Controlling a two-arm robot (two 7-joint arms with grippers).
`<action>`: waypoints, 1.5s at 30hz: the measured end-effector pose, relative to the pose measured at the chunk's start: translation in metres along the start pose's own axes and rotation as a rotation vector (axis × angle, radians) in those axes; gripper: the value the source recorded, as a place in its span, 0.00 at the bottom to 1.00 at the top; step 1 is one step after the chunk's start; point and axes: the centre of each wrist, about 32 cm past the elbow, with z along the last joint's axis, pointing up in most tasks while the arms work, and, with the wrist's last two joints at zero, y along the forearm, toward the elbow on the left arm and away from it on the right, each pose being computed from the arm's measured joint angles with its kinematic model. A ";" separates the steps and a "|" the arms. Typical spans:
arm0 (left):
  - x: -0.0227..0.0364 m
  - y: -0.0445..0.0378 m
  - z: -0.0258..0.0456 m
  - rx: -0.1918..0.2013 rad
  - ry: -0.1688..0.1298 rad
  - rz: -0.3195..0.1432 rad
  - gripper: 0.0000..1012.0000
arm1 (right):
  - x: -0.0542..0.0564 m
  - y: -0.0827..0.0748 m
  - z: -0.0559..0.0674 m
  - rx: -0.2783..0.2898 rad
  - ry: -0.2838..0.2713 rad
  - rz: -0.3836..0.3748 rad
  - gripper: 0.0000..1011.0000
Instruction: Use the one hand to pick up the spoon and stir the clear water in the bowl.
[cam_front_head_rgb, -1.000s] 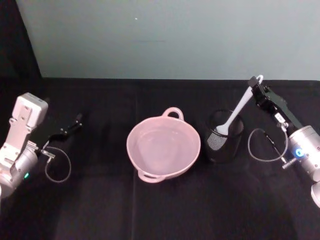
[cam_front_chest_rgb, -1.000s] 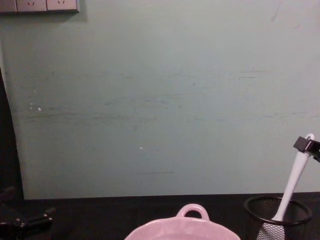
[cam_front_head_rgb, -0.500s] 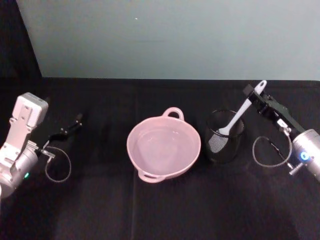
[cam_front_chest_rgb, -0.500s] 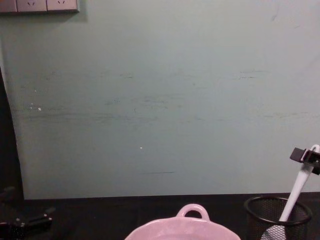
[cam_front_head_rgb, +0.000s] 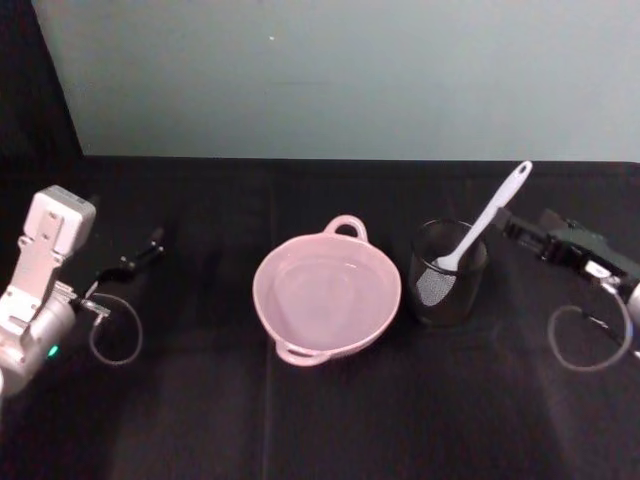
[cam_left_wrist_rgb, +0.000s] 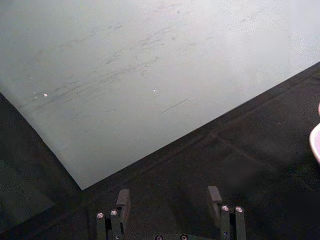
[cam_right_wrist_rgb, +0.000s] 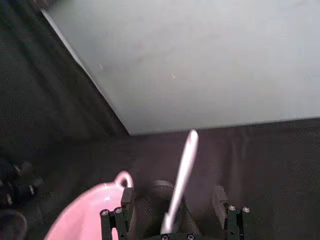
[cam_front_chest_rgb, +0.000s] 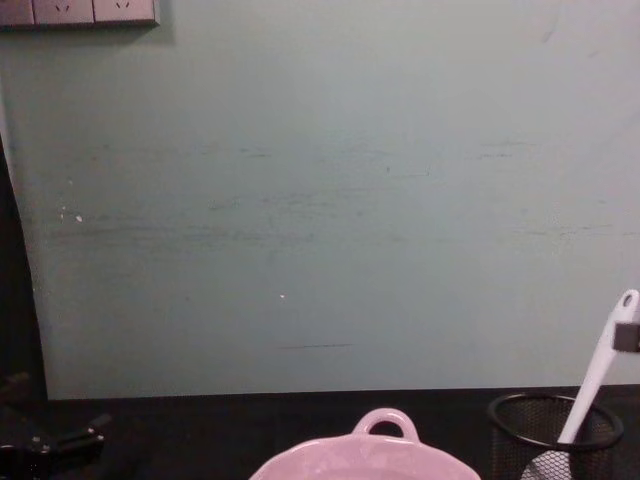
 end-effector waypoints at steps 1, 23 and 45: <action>0.0000 0.0000 0.0000 0.000 0.000 0.000 1.00 | 0.000 -0.003 0.001 -0.017 -0.009 -0.008 0.99; 0.0000 0.0000 0.0000 0.000 0.000 0.000 1.00 | 0.049 0.040 -0.058 0.089 -0.438 -0.193 0.99; 0.0000 0.0000 0.0000 0.000 0.000 0.000 1.00 | 0.048 0.055 -0.063 0.101 -0.535 -0.209 0.99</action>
